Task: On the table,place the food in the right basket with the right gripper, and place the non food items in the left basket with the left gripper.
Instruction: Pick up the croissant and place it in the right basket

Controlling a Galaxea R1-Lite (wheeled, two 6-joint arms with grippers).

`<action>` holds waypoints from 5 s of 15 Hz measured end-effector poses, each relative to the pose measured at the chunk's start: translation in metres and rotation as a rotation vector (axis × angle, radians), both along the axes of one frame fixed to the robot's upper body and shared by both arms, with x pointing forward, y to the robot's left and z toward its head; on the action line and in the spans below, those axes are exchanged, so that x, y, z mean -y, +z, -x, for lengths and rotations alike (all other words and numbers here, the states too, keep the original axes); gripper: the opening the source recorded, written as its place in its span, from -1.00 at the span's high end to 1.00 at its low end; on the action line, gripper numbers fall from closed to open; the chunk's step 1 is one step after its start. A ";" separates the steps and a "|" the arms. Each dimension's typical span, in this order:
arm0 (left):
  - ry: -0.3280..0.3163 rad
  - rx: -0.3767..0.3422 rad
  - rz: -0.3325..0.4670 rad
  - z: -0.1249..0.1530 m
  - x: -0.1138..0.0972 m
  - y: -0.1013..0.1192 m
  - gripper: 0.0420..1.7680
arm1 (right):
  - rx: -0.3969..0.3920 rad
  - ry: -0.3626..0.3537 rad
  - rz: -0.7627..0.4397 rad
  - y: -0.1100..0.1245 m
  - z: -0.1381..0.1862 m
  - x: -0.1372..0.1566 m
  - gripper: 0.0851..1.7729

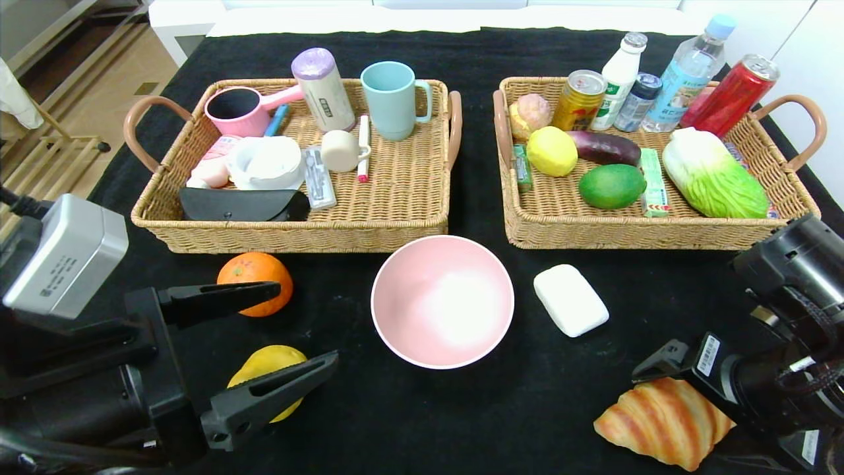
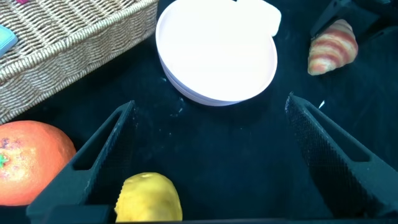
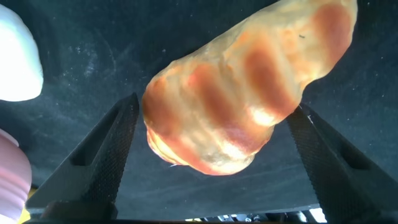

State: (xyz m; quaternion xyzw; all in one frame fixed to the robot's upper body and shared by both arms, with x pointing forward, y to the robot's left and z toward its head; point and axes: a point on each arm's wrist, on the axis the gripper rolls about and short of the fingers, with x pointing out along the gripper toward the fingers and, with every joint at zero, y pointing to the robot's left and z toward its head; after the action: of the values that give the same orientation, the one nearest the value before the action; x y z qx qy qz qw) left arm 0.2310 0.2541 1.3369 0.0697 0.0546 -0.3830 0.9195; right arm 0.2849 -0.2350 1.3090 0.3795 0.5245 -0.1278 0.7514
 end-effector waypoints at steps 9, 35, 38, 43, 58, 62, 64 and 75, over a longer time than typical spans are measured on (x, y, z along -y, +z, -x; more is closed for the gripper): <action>-0.002 -0.007 -0.005 -0.001 0.001 -0.002 -0.94 | -0.006 0.004 0.007 -0.003 -0.002 -0.002 -0.93; -0.007 -0.007 -0.006 -0.001 0.001 -0.004 -0.94 | -0.026 0.022 0.014 -0.007 -0.004 -0.006 0.12; -0.009 -0.006 -0.009 -0.001 0.001 -0.004 -0.94 | 0.030 0.037 0.038 0.003 0.005 -0.008 0.12; -0.011 -0.004 -0.017 -0.001 0.002 -0.005 -0.94 | 0.106 0.139 0.095 0.027 0.027 -0.004 0.12; -0.009 -0.005 -0.018 -0.001 0.002 -0.005 -0.94 | 0.505 0.441 0.506 0.075 0.000 0.006 0.12; -0.007 -0.002 -0.016 -0.002 0.002 -0.005 -0.94 | 0.565 0.483 0.600 0.094 -0.022 0.011 0.12; -0.007 0.000 -0.014 -0.002 0.002 -0.004 -0.94 | 0.580 0.484 0.620 0.100 -0.032 0.011 0.12; -0.005 0.011 -0.009 0.000 0.001 -0.002 -0.94 | 0.773 0.413 0.628 0.152 -0.079 -0.003 0.12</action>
State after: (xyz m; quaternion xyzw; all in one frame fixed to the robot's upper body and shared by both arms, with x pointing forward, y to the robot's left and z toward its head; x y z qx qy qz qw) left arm 0.2314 0.2531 1.3351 0.0761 0.0513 -0.3847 0.9185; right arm 0.3643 -0.2316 1.4610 0.0451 0.2099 0.0209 0.9765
